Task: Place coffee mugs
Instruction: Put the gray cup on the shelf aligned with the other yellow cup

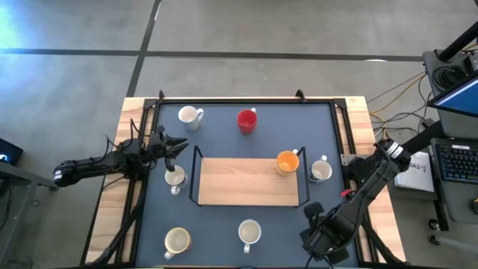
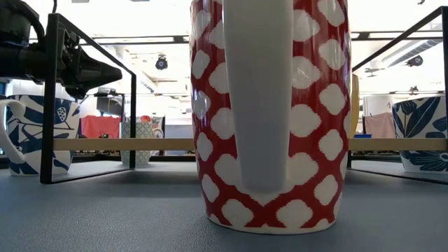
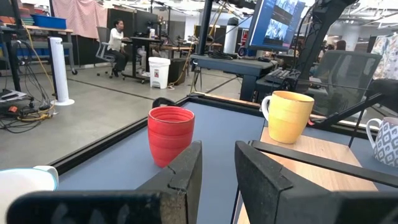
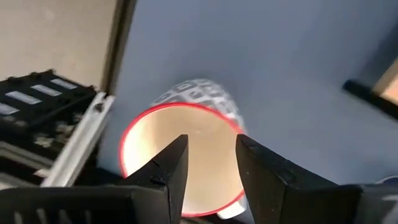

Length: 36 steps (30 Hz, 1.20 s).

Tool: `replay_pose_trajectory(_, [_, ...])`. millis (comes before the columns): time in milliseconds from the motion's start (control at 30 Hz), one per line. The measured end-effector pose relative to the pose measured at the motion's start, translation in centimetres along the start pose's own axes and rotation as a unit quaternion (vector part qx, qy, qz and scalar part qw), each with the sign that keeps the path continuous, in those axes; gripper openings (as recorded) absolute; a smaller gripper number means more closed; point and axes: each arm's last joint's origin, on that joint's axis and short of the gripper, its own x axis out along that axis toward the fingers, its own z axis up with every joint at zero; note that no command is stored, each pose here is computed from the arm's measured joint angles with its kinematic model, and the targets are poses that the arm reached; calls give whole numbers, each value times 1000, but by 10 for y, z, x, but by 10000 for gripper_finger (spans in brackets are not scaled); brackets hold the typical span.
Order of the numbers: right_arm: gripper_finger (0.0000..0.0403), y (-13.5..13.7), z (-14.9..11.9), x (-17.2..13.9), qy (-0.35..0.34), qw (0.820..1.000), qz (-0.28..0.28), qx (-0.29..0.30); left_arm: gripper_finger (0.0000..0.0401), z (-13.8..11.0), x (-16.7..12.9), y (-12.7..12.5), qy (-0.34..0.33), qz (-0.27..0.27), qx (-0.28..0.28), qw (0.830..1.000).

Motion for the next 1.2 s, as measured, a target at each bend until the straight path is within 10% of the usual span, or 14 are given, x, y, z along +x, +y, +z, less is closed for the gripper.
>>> replay_pose_trajectory(533, [110, -2, 1, 4, -7, 983, -30, -180, 78, 0, 0, 0, 0, 0, 0, 1000])
replay_pose_trajectory(1200, [55, -7, -1, 32, -10, 967, -28, -252, 78, 0, 0, 0, 0, 0, 0, 1000])
